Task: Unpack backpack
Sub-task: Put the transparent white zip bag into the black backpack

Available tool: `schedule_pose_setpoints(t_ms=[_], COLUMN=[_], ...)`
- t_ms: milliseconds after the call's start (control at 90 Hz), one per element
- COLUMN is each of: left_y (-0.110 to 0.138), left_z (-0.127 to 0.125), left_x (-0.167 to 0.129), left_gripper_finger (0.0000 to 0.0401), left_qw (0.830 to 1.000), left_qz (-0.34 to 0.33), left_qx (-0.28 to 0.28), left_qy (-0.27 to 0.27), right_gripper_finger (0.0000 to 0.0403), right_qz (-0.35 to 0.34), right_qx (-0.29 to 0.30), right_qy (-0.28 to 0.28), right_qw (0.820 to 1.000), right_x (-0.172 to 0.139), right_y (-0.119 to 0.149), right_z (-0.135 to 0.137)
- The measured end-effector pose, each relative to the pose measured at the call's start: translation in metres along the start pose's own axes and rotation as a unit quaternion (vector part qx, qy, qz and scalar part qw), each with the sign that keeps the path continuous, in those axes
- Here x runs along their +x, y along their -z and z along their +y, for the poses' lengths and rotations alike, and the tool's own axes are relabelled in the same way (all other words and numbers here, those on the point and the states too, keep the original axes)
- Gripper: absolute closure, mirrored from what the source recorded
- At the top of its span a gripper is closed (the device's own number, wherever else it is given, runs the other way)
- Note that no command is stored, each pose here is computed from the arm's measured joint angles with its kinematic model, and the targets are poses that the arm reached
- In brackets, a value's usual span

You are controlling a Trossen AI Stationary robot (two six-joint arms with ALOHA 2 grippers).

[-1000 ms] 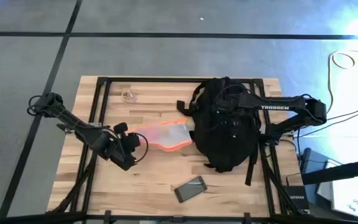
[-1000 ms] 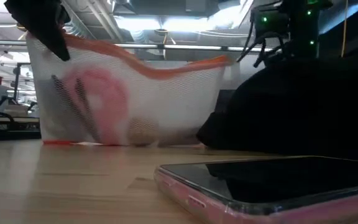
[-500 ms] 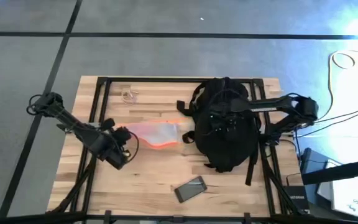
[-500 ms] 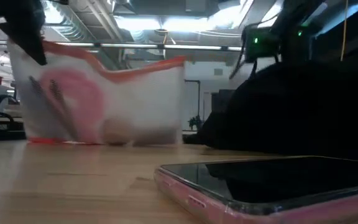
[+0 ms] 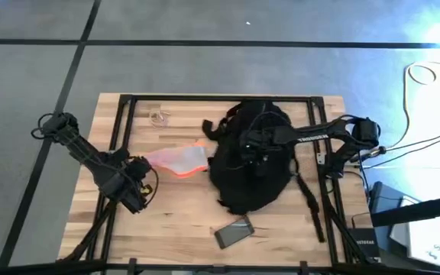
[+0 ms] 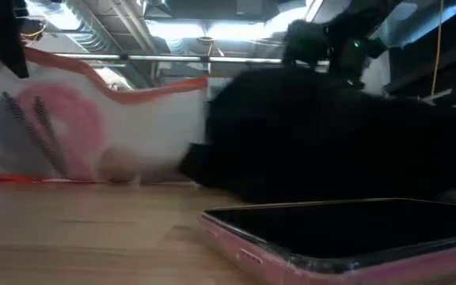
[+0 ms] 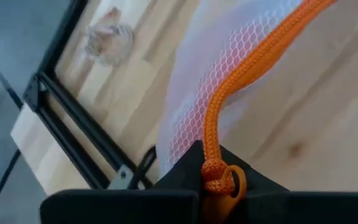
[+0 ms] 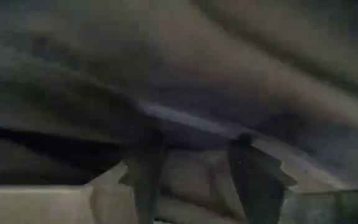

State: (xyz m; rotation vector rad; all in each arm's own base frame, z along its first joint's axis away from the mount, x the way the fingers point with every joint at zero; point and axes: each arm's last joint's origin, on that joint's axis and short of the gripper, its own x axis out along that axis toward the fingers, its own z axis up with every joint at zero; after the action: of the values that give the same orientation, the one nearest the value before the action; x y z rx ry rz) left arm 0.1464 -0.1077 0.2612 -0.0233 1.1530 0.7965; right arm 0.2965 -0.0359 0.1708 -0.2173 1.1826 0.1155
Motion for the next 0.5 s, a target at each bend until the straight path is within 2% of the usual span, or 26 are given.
schedule_pose_setpoints(t_ms=[89,200,356,500], left_y=[0.003,0.005,0.009,0.012], left_z=[-0.001,-0.002,-0.002,-0.001], left_x=[-0.001,-0.003,-0.006,-0.008], left_gripper_finger=[0.0401,0.0401,0.0401,0.0401], left_qw=[1.0,1.0,1.0,1.0], left_qz=[0.013,0.012,0.014,0.012], left_qx=[0.002,0.0,-0.003,-0.005], left_qy=[0.007,0.01,0.019,0.024], right_gripper_finger=[0.0242,0.0243,0.0243,0.0243], right_qz=[-0.074,-0.133,-0.146,-0.148], right_qx=[-0.012,-0.017,-0.004,-0.013], right_qy=[0.021,0.04,0.047,0.077], right_qw=[0.997,0.99,0.988,0.986], right_x=[-0.005,-0.014,-0.027,-0.037], right_y=[-0.021,-0.038,-0.051,-0.059], right_z=[0.001,-0.002,-0.007,-0.011])
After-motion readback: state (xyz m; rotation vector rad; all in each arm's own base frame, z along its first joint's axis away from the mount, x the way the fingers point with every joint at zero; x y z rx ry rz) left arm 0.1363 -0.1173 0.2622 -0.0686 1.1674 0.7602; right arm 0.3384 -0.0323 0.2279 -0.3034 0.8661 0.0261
